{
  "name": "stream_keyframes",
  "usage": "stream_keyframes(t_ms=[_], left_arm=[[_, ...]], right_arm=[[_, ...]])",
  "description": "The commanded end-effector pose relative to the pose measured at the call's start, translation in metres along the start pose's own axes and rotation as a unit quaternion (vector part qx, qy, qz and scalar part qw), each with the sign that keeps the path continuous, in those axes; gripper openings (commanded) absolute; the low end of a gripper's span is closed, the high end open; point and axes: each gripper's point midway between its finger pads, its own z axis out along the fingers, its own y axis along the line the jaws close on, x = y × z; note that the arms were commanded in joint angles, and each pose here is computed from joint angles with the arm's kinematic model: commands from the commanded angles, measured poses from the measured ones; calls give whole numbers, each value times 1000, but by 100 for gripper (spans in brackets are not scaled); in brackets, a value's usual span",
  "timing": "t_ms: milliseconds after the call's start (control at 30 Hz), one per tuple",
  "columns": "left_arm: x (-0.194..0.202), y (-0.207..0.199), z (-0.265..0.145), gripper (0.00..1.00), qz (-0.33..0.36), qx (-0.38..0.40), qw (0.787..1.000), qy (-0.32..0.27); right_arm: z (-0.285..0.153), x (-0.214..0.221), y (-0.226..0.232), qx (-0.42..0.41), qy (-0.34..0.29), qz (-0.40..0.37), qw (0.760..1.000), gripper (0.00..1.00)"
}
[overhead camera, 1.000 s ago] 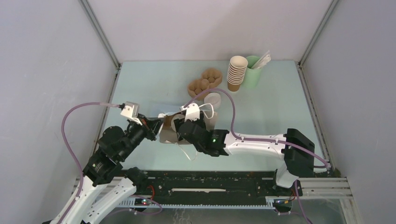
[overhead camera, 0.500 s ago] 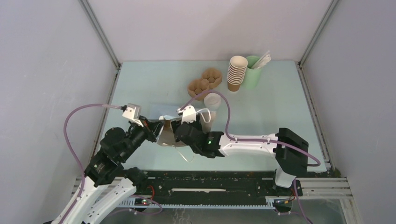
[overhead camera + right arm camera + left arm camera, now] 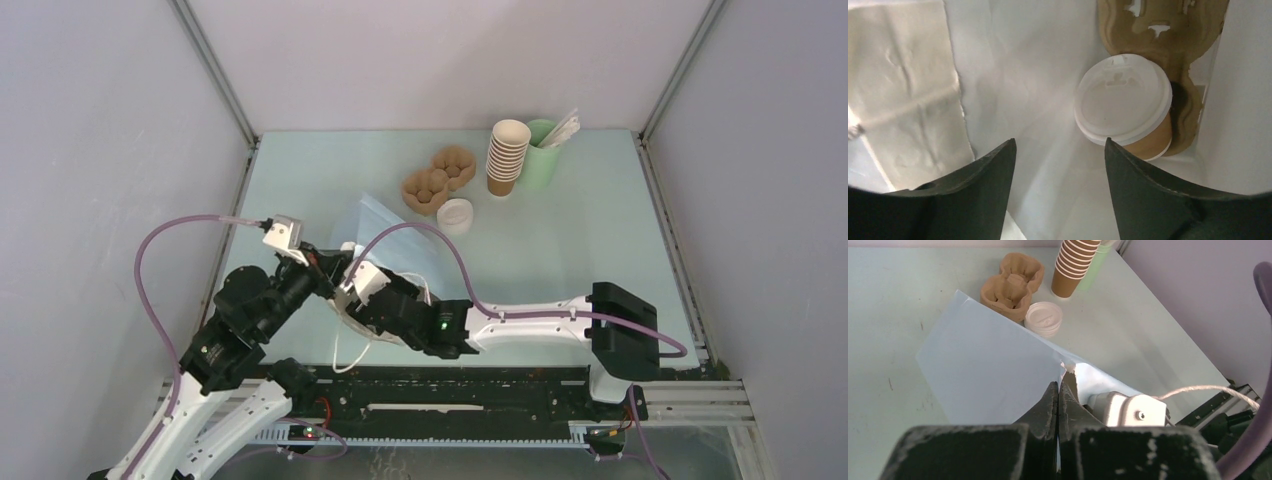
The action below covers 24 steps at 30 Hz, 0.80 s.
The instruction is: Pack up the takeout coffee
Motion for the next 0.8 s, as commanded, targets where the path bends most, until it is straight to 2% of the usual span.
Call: stream_keyframes(t_ms=[0,100,233,333,400,633,767], left_arm=[[-16,-14,0,0,10,33,999,-19],[-16,-15,0,0,10,35,999,-17],[-18,-17,1,0,9,37,999,-15],[-19,-17,2,0,6,33,999,-13],[-18,-15,2,0,4,29,1000,-11],[-15,-14,2,0,-1,25,1000,-10],[-19,-5,1,0,-12,-3,1000,-21]], right_arm=[[3,-6,-8,-19,-2,-50,999,77],[10,-4,-11,-32,0,-67,997,82],[24,-1,-19,-24,-2,-102,994,84],[30,1,-32,8,-1,-128,992,81],[32,3,-35,18,3,-140,990,72],[36,14,-19,-29,11,-194,980,70],[32,11,-12,-61,-5,-224,973,68]])
